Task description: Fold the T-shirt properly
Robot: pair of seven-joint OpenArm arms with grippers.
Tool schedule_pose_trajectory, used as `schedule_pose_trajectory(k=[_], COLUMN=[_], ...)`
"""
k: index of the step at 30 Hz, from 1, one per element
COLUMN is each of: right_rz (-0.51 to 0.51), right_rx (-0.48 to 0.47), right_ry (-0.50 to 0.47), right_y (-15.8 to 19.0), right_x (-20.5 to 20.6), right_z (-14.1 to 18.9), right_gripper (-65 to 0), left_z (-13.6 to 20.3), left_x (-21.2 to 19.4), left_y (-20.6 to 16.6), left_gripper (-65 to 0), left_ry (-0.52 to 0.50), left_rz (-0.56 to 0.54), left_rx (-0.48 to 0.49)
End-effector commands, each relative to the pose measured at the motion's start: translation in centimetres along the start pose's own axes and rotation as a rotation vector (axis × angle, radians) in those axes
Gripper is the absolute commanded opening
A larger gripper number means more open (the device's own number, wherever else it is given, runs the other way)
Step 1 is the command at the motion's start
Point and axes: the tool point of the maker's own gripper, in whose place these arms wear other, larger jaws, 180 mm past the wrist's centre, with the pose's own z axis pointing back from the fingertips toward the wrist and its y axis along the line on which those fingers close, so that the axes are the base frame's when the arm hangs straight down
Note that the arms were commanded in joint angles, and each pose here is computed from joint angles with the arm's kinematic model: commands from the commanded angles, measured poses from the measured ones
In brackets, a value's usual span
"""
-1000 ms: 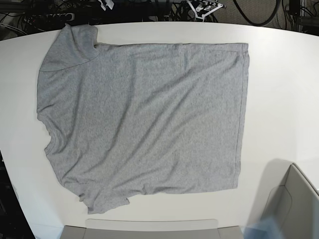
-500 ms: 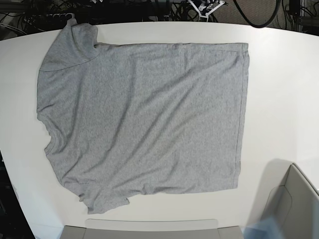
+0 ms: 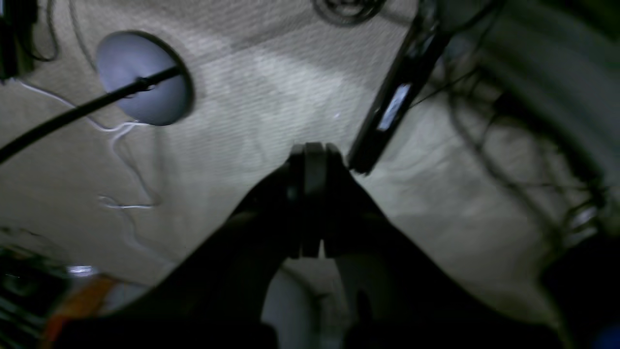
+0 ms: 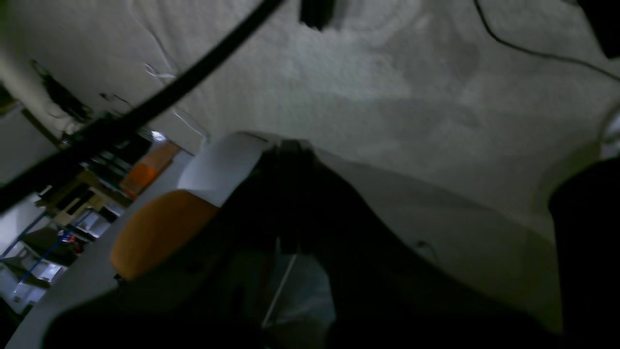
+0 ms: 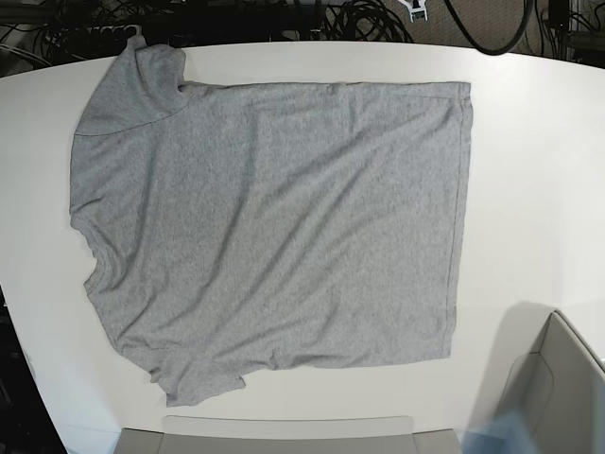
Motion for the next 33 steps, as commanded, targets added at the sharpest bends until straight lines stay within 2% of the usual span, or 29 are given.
schedule_pose_trajectory(k=[1,5,10,13,15,18,25,29,31,33], right_rz=[-0.007,-0.006,0.023,0.030,0.025,0.039,0.027,0.062,0.127,0.192], right_rx=[-0.007,0.002,0.201,0.308,0.306,0.296,0.238,0.183,0.140,0.054], right_ry=[0.019,0.019,0.021,0.006,-0.013,-0.021,-0.082,-0.189,-0.253,-0.345], right_y=[-0.9,-0.8,2.9,4.3,4.2,4.0,2.7,1.9,1.9,1.0], right_x=[-1.0,-1.0,-1.2,-0.8,-0.2,-0.2,-1.5,0.3,1.7,3.9], right_z=[0.6,0.7,1.0,1.8,1.9,1.9,1.9,2.7,3.6,5.6], right_gripper=[-65.0,-65.0,-65.0,-65.0,-65.0,-65.0,-65.0,-65.0,-65.0,-65.0], left_z=[0.0,0.0,0.0,0.4,0.6,0.6,3.6,4.8,5.2,5.9], left_x=[0.3,0.5,1.6,1.5,1.0,0.0,-0.9,-1.7,-1.7,-1.7], left_y=[1.4,1.8,1.9,2.4,2.8,3.4,5.2,5.8,5.9,6.2], left_gripper=[-65.0,-65.0,-65.0,-65.0,-65.0,-65.0,-65.0,-65.0,-65.0,-65.0], left_ry=[-0.011,-0.014,-0.082,-0.165,-0.191,-0.165,-0.251,-0.272,-0.285,-0.301], left_rz=[0.012,0.004,-0.151,-0.166,-0.171,-0.175,-0.199,-0.206,-0.208,-0.214], left_rx=[0.025,0.032,0.042,0.043,0.044,0.052,0.049,0.048,0.046,0.046])
